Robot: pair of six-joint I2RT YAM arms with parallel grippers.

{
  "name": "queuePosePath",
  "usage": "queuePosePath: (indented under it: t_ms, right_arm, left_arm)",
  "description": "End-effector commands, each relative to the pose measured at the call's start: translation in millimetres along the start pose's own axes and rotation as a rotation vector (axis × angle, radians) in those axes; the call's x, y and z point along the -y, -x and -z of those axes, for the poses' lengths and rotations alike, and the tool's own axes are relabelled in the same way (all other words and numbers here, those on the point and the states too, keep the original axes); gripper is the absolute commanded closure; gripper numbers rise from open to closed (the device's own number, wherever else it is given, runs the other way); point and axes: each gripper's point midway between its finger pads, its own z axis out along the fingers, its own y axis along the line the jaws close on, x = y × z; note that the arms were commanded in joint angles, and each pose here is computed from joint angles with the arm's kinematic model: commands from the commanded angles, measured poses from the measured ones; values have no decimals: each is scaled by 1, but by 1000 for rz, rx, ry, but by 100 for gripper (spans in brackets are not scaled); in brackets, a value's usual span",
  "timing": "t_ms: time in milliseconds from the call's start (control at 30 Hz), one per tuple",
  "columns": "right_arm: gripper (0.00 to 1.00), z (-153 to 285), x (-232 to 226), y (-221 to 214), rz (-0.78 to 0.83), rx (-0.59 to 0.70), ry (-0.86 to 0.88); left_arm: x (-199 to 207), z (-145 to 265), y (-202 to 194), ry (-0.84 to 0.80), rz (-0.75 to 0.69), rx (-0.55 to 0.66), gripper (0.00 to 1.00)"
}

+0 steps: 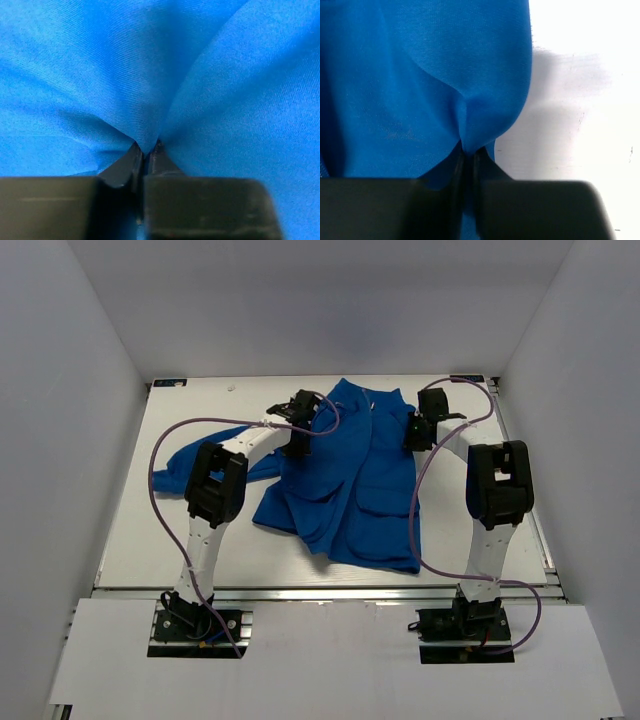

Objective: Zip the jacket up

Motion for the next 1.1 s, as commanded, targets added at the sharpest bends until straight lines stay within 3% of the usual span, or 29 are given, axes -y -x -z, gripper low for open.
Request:
queuePosePath:
  t_ms: [0,33,367,600,700,733,767,800,867,900,933,967,1000,1067]
  right_arm:
    - [100,3,2,21,8,55,-21]
    - [100,4,6,23,9,60,-43]
    - [100,9,59,30,-12,42,-149]
    - [100,4,61,35,48,30,-116]
    - [93,5,50,36,67,32,-50]
    - [80,5,49,39,67,41,-46]
    - [75,7,48,40,70,36,-46]
    - [61,10,43,42,69,36,-18]
    - [54,20,36,53,75,58,3]
    - [37,29,32,61,80,85,14]
    - [31,34,31,65,84,98,19]
    - [24,44,27,73,89,127,23]
    - [22,51,28,77,88,144,16]
    - [21,59,28,81,88,161,10]
  left_arm:
    - [-27,6,8,65,15,5,94]
    - [-31,7,12,71,26,16,100]
    - [-112,-4,35,174,122,57,100]
    - [-114,-11,38,119,100,56,100]
    - [-103,-6,41,49,85,58,82]
    - [-101,-4,44,38,84,65,73]
    - [-99,-1,48,24,84,75,69]
    - [-99,5,55,19,90,91,64]
    - [-100,16,64,17,91,108,47]
    - [-99,27,76,17,96,134,40]
    - [-100,39,85,12,102,161,33]
    - [-100,46,91,5,108,178,14]
    - [-98,63,100,-15,117,214,4]
    - [-97,78,106,-36,134,241,2]
